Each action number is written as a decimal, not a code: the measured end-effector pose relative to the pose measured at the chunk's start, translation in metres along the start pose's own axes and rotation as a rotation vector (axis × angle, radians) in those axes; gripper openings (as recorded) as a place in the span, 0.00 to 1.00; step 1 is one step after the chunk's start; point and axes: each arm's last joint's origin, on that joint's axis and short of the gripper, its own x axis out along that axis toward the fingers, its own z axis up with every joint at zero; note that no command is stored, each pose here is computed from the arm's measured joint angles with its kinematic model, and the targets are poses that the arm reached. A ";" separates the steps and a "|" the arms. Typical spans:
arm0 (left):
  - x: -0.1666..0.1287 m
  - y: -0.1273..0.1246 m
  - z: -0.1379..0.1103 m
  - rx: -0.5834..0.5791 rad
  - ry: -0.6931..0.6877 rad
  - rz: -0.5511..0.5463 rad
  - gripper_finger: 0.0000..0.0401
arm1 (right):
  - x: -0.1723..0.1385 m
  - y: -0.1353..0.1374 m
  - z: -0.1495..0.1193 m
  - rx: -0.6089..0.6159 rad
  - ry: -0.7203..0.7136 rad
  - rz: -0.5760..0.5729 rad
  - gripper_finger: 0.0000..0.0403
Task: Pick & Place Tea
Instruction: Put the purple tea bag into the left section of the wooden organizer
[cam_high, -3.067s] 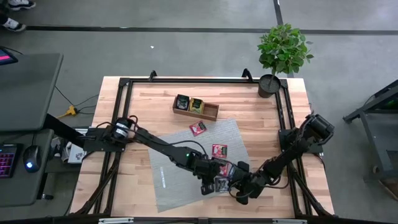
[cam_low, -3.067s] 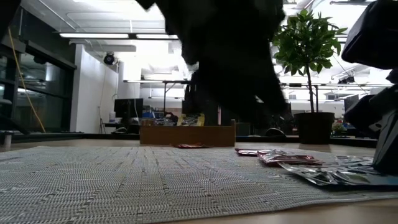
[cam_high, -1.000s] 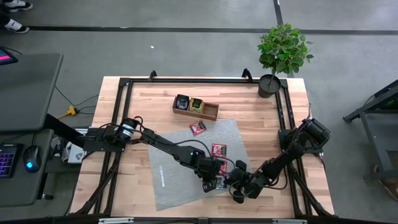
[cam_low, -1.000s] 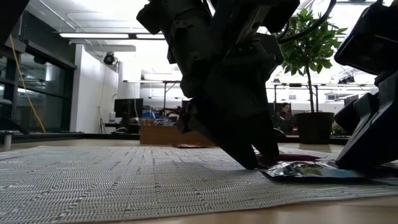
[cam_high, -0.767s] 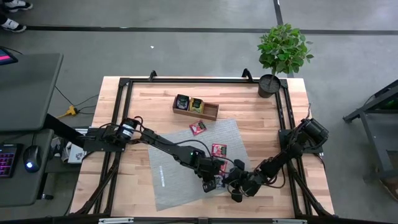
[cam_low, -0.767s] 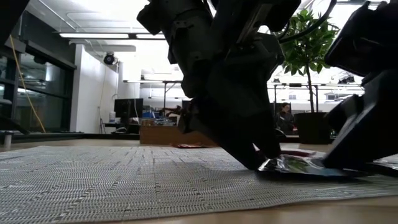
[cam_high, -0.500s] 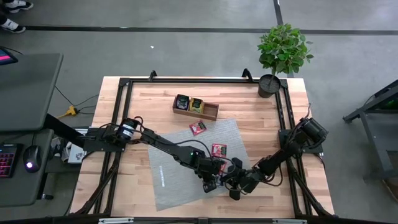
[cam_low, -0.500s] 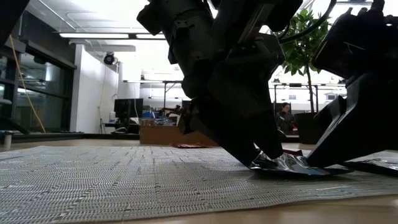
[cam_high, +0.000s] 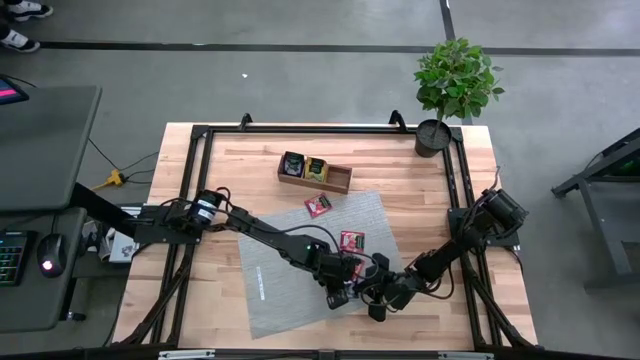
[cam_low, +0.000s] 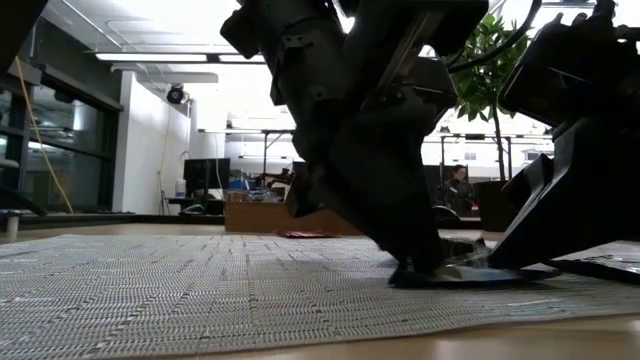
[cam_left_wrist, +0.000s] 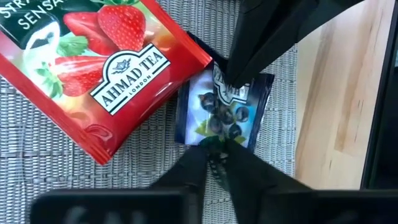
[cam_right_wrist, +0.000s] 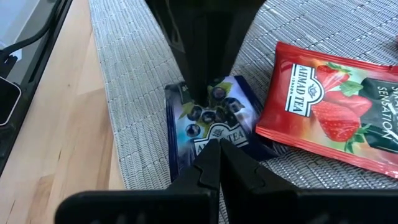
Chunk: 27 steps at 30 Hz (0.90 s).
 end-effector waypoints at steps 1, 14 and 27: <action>0.000 0.000 0.000 0.000 -0.001 -0.001 0.06 | 0.000 0.000 0.000 0.000 0.000 0.000 0.00; 0.000 0.000 0.000 0.003 0.003 0.002 0.01 | -0.007 0.005 0.007 -0.001 -0.017 0.052 0.00; -0.033 -0.003 -0.005 0.099 0.111 0.050 0.00 | -0.056 0.003 0.051 -0.066 -0.047 0.037 0.00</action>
